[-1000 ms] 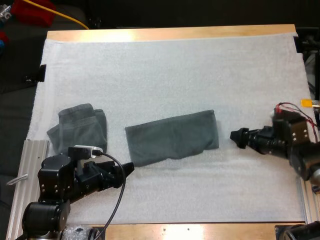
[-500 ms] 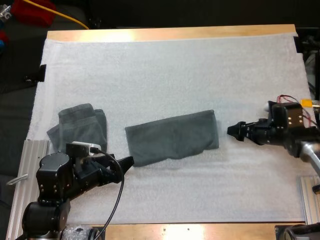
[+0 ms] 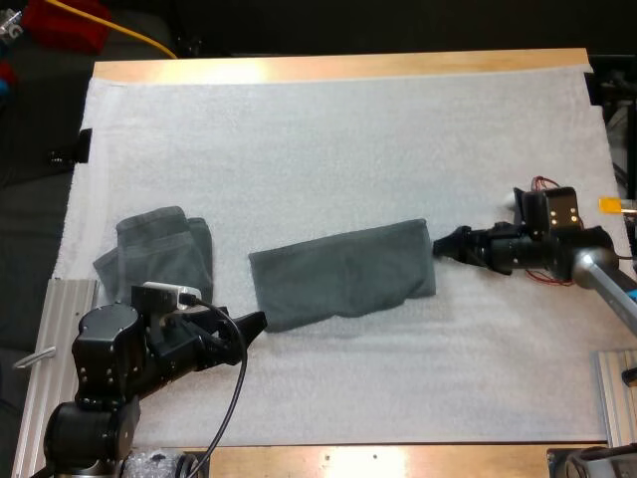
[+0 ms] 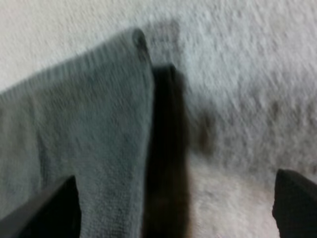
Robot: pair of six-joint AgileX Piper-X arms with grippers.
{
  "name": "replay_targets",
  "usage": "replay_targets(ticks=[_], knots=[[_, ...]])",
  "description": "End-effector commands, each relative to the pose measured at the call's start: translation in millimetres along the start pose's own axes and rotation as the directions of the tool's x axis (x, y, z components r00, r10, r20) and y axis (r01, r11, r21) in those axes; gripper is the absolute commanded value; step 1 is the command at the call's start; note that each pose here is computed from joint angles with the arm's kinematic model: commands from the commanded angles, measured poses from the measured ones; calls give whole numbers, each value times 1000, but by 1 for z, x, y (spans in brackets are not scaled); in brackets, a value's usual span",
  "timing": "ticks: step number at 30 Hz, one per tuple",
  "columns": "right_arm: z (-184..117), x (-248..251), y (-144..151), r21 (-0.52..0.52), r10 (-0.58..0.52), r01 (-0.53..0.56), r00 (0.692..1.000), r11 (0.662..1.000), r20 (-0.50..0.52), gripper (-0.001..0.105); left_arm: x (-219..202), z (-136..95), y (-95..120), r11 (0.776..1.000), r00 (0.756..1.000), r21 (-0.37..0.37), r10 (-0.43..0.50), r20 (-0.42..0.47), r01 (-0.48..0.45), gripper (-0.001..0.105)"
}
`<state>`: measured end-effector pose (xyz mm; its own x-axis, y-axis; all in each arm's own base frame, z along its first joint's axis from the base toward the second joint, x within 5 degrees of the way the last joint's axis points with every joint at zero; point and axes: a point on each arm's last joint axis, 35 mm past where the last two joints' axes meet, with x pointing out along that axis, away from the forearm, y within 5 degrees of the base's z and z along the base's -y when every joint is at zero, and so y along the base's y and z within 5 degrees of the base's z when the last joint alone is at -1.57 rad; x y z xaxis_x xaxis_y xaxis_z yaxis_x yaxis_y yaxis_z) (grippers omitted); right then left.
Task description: Pick towel from pile, fold and stack
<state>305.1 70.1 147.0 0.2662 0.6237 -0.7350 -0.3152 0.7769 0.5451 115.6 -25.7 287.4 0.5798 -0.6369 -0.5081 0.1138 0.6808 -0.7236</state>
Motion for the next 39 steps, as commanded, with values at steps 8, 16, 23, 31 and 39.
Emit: replay_targets(ticks=[8, 16, 23, 31, 39], knots=[[-2, 27, 0, 44, 74, -71, 994, 997, -78, 77, -2, 1, -3, 1000, 1000, 9, -12, 8, 12, 70], [-8, 44, 8, 71, 104, -96, 987, 993, -122, 77, -2, 1, -3, 1000, 1000, 10, -13, 8, 13, 70], [-11, 53, 23, 59, 98, -90, 984, 994, -150, 77, -2, 1, -3, 1000, 1000, 10, -13, 9, 13, 70], [-14, 58, 31, 74, 103, -91, 980, 993, -168, 76, -2, 1, -3, 1000, 1000, 10, -15, 8, 15, 70], [-14, 58, 31, 133, 89, -67, 982, 989, -166, 25, -2, -1, -5, 997, 997, 6, -73, -31, 73, 70]])
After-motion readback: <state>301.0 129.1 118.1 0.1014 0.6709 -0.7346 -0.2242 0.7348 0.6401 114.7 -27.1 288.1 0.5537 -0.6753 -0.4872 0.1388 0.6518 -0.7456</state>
